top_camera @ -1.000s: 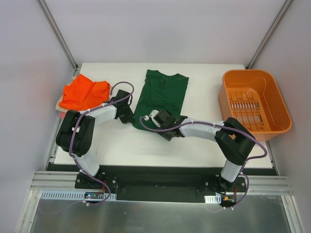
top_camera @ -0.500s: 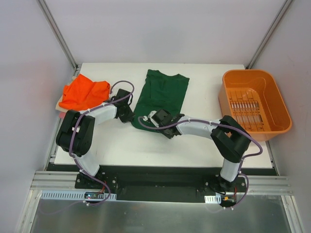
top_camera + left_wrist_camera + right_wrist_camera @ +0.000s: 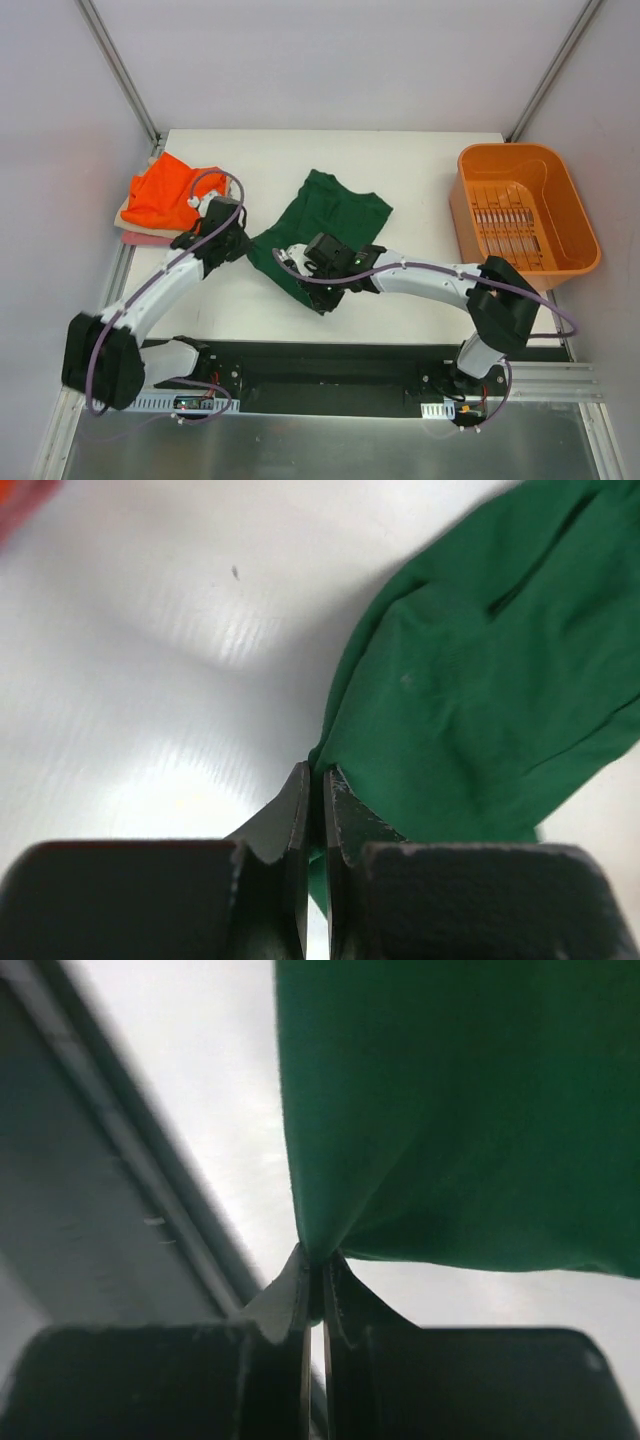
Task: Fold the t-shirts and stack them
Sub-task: Fold the long partially folded tshirt into a neat square, then smooth out wrinkles on the folded tshirt, then put the neatly folded tshirt into the corner of the board with the left arm
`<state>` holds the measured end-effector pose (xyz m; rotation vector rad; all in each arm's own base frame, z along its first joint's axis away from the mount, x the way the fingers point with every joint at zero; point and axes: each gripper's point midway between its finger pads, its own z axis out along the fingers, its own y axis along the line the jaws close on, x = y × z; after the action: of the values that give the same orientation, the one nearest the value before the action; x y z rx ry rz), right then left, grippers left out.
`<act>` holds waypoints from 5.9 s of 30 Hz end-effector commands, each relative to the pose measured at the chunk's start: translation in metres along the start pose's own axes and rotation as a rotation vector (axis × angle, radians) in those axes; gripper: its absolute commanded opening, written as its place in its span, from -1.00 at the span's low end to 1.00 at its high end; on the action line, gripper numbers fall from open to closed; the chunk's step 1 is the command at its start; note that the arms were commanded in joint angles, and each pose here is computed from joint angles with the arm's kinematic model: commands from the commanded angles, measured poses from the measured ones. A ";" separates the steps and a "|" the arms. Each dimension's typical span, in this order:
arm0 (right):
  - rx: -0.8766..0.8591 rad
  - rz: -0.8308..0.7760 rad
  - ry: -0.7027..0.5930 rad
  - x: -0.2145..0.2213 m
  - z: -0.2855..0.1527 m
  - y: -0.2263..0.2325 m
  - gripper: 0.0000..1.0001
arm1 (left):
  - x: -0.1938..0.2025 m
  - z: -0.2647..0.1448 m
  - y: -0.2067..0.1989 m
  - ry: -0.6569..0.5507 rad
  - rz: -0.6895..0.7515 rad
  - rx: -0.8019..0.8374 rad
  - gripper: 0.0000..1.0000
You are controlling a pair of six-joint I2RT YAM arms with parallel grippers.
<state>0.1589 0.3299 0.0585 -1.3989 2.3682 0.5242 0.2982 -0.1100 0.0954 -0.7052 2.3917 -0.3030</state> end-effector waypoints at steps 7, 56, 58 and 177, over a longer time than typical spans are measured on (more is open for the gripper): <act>-0.742 0.047 -0.228 -0.050 -0.097 0.163 -0.99 | -0.034 -0.091 0.020 -0.262 -0.071 0.127 -1.00; -0.126 0.797 -0.315 0.007 -0.038 -0.106 -0.73 | -0.041 0.071 -0.161 -0.044 0.279 0.136 -0.63; -0.085 0.827 -0.311 0.008 -0.037 -0.120 -0.32 | -0.043 0.072 -0.167 -0.037 0.317 0.150 -0.06; 0.633 0.799 -0.851 0.133 -0.202 -0.138 0.93 | -0.083 -0.003 -0.088 -0.332 1.256 -0.307 -1.00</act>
<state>0.1964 0.0754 0.1509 0.1091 1.9793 0.4072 0.3591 -0.1767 0.1101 0.4870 2.2601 0.4639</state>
